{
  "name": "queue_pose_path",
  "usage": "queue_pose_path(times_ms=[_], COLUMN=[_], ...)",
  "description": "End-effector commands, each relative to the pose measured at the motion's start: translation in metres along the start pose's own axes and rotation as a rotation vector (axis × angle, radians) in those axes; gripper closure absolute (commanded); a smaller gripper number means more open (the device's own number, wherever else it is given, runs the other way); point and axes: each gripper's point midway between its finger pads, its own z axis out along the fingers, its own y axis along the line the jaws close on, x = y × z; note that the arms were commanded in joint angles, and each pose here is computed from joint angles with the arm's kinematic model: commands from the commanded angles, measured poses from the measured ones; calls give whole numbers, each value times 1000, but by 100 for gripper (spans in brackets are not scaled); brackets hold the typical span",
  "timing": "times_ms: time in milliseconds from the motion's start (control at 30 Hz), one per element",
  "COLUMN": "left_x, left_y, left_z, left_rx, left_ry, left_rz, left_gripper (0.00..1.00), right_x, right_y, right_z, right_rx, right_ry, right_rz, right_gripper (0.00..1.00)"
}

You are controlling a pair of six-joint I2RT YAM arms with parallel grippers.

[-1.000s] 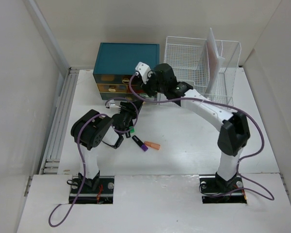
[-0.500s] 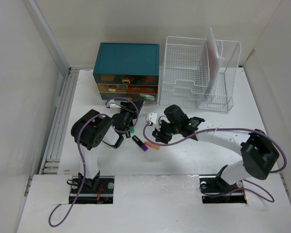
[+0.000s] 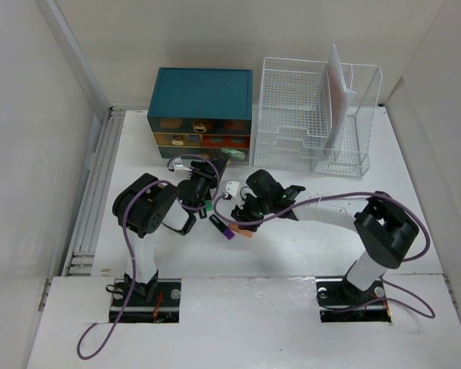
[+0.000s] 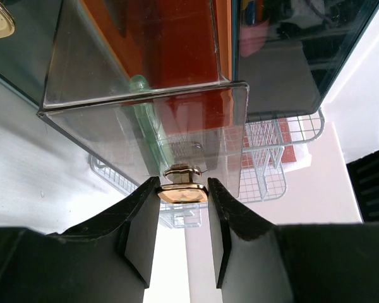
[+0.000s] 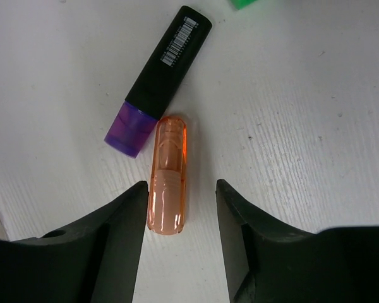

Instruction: Organize the desk

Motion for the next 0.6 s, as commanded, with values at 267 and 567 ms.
queue_pose_path(times_ms=[267, 567], left_x=[6, 6], left_y=[-48, -48], left_z=[-13, -13], left_rx=[239, 239], left_ry=[6, 6], left_rz=[40, 40], left_gripper=[100, 100], right_x=[-23, -9], right_y=[10, 13], right_z=[12, 26], right_rx=[-26, -15], right_ry=[-29, 36], right_rz=[7, 69], right_gripper=[45, 45])
